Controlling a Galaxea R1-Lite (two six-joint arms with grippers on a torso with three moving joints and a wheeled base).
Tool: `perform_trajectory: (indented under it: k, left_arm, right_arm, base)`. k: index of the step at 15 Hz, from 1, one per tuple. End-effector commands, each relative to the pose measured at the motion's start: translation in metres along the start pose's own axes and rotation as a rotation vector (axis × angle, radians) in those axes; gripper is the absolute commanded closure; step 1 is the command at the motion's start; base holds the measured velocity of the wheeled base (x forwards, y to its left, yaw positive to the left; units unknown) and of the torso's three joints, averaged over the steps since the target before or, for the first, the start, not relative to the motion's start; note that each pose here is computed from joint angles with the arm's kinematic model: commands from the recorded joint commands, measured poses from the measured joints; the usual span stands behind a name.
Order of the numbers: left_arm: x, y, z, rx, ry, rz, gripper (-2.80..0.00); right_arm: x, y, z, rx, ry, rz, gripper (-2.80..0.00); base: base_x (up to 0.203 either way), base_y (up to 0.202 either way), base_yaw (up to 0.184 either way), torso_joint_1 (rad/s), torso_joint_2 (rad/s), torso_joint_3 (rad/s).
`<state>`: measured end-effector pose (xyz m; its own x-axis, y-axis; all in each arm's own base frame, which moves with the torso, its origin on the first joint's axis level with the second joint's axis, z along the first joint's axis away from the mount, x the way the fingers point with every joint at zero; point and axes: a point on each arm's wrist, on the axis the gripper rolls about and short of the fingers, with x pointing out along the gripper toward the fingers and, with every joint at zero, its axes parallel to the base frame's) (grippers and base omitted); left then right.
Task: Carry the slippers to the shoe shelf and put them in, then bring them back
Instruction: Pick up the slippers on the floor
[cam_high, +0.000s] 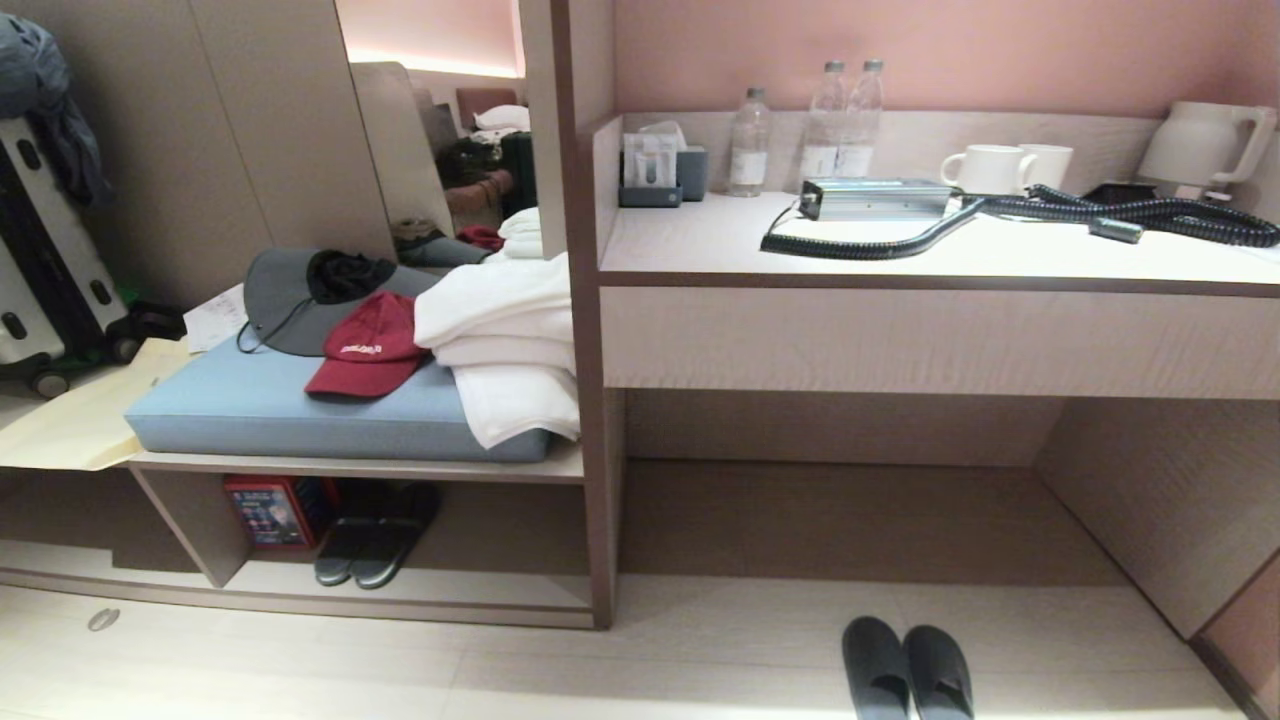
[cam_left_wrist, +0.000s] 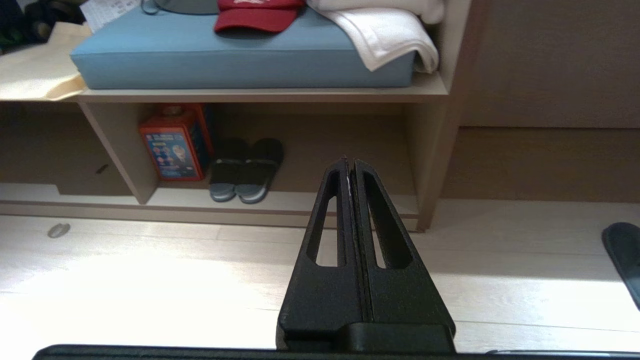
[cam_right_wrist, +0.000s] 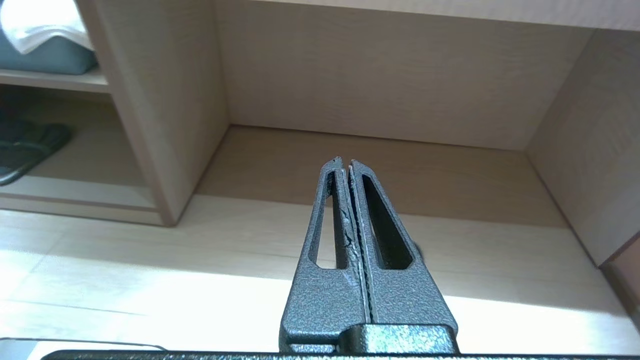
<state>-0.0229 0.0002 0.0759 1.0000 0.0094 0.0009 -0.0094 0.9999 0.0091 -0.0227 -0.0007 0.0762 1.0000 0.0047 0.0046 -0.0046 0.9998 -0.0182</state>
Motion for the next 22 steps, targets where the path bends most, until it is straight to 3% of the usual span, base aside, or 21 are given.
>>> perform_trajectory:
  k: [1,11,22]
  left_arm:
    - [0.0,0.0,-0.0001,0.0,0.001,0.0,0.0]
    - [0.0,0.0,-0.0001,-0.005,-0.004,0.001,0.0]
    - [0.0001,0.0,-0.0001,-0.005,-0.002,0.003,0.0]
  right_arm:
    - [0.0,0.0,-0.0001,0.0,0.0,0.0,0.0]
    - [0.0,0.0,-0.0001,0.001,0.0,0.0,0.0]
    - [0.0001,0.0,-0.0001,0.001,0.002,0.0,0.0]
  base:
    - [0.0,-0.196,0.002,0.002,0.0,0.005]
    - [0.0,-0.18,0.003,0.002,0.0,0.001]
    - [0.0,0.0,0.0,0.0,0.0,0.0]
